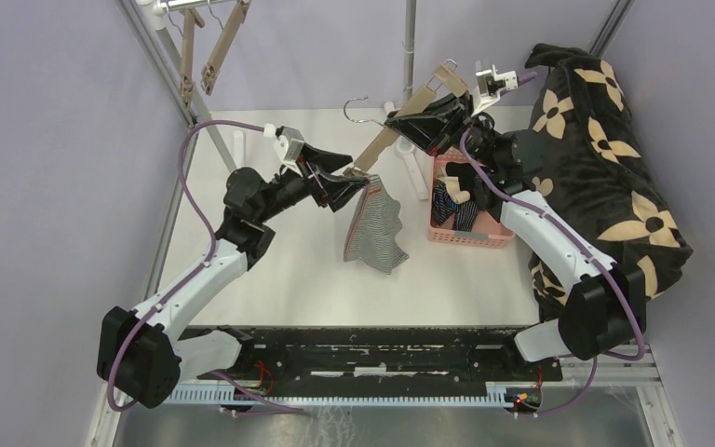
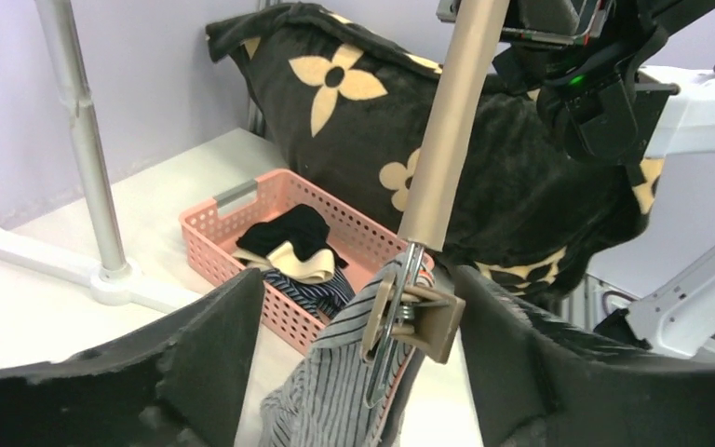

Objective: Remove the underwear clipped to the hanger

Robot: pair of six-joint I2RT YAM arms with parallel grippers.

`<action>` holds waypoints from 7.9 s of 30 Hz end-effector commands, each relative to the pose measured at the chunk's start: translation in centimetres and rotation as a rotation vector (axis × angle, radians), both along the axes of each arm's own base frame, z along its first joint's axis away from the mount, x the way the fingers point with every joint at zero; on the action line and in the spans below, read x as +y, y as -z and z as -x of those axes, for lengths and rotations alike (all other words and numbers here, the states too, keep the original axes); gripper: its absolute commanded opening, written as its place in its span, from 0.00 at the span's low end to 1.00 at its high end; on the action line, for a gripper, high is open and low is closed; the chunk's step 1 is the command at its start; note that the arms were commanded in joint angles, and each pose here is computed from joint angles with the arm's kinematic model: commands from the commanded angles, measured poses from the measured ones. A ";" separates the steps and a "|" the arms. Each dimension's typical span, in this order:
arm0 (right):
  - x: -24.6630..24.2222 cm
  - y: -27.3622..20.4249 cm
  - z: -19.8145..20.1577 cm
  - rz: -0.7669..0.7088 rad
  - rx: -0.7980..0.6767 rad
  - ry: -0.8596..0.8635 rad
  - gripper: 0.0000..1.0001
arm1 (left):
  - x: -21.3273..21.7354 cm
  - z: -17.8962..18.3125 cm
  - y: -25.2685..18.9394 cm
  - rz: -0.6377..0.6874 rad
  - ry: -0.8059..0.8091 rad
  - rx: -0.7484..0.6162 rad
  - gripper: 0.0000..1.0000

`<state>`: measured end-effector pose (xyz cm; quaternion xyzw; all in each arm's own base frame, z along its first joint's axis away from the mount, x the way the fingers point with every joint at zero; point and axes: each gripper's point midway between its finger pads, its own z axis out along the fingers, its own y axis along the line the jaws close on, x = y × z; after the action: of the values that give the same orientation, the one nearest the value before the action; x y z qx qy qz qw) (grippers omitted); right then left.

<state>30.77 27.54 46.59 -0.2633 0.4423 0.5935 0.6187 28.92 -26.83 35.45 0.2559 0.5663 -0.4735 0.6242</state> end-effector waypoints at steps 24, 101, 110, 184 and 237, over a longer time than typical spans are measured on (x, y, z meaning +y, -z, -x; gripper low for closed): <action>-1.0 -3.1 2.3 -0.044 -0.091 -0.003 0.01 | -0.3 0.9 -6.1 -0.022 0.036 -0.184 0.59; -0.6 0.3 -0.6 0.038 -0.024 0.122 0.68 | 0.8 1.2 -10.6 -0.138 -0.006 -0.066 0.03; -1.2 8.0 -2.1 0.321 0.085 0.266 0.79 | 6.5 -2.5 -9.0 -0.321 -0.400 0.179 0.03; -5.7 28.9 0.6 1.182 0.447 0.602 0.01 | 17.1 -23.7 -14.6 -0.173 -0.894 0.162 0.03; -16.4 9.3 -3.5 0.748 0.137 1.415 0.01 | 18.3 -18.5 -13.4 -0.131 -0.879 0.206 0.99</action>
<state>33.61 11.46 33.19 -0.1121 0.7467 -0.1096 0.6464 49.50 -8.19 46.34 -0.0300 0.7344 -0.1380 0.6638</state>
